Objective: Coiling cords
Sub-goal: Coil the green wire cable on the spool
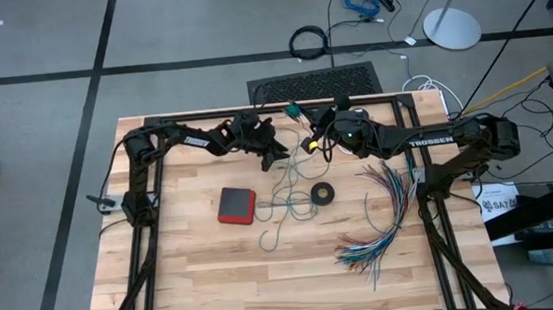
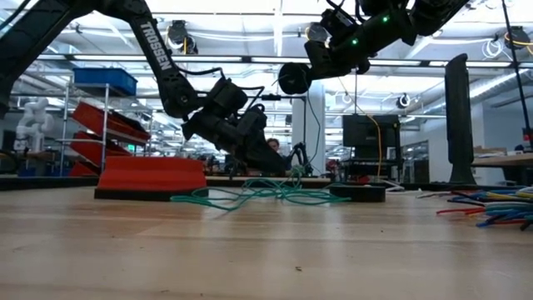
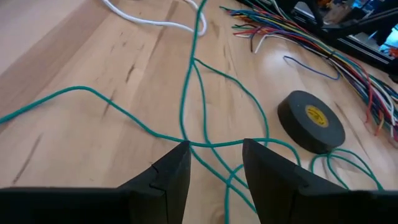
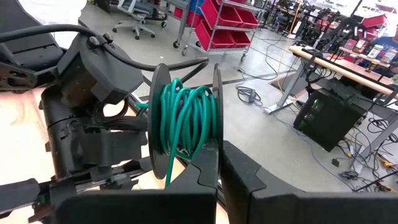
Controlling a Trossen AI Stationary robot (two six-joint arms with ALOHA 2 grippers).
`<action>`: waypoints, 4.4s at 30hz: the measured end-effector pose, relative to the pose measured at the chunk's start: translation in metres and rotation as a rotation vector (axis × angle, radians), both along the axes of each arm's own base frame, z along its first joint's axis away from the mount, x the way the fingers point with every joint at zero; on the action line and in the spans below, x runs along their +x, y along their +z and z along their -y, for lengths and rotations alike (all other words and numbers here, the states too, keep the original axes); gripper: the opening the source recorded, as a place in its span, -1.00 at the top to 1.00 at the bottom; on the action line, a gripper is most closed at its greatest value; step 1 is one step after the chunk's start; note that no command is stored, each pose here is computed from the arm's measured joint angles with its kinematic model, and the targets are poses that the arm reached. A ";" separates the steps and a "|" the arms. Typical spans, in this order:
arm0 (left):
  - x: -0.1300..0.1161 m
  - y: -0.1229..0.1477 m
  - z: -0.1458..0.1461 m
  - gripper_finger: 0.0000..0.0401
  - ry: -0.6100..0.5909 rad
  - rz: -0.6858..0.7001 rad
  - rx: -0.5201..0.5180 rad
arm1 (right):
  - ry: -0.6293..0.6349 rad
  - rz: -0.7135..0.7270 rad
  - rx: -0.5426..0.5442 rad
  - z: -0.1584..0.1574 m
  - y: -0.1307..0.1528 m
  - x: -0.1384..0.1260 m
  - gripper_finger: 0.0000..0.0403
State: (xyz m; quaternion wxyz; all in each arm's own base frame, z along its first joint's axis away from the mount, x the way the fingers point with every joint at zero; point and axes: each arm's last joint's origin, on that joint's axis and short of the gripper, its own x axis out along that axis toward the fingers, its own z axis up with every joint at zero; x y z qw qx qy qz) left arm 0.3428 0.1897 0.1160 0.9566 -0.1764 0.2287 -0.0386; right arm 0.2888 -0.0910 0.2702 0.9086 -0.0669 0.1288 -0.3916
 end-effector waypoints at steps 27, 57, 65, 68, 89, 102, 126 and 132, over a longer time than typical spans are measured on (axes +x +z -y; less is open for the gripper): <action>-0.004 0.055 0.024 0.24 -0.040 0.013 0.134 | 0.000 0.000 0.000 0.000 0.000 0.000 1.00; 0.005 0.058 0.028 0.24 0.018 0.058 0.241 | -0.009 0.099 0.025 0.000 0.005 0.001 1.00; 0.004 0.058 0.028 0.24 0.018 0.058 0.243 | -0.007 0.189 0.004 0.000 0.013 0.002 1.00; 0.003 0.058 0.025 0.24 0.024 0.058 0.249 | 0.000 0.195 -0.027 0.000 0.016 0.002 1.00; -0.025 0.107 0.019 0.24 -0.037 0.125 0.272 | 0.022 0.295 -0.109 -0.005 0.031 0.003 1.00; -0.031 0.107 0.018 0.24 0.025 0.038 0.379 | 0.047 0.280 -0.127 -0.006 0.031 0.004 1.00; -0.024 0.085 -0.002 0.24 -0.049 0.147 0.246 | 0.072 0.361 -0.146 -0.007 0.039 0.003 1.00; -0.035 0.085 -0.015 0.24 -0.076 0.160 0.165 | 0.073 0.357 -0.145 -0.007 0.038 0.003 1.00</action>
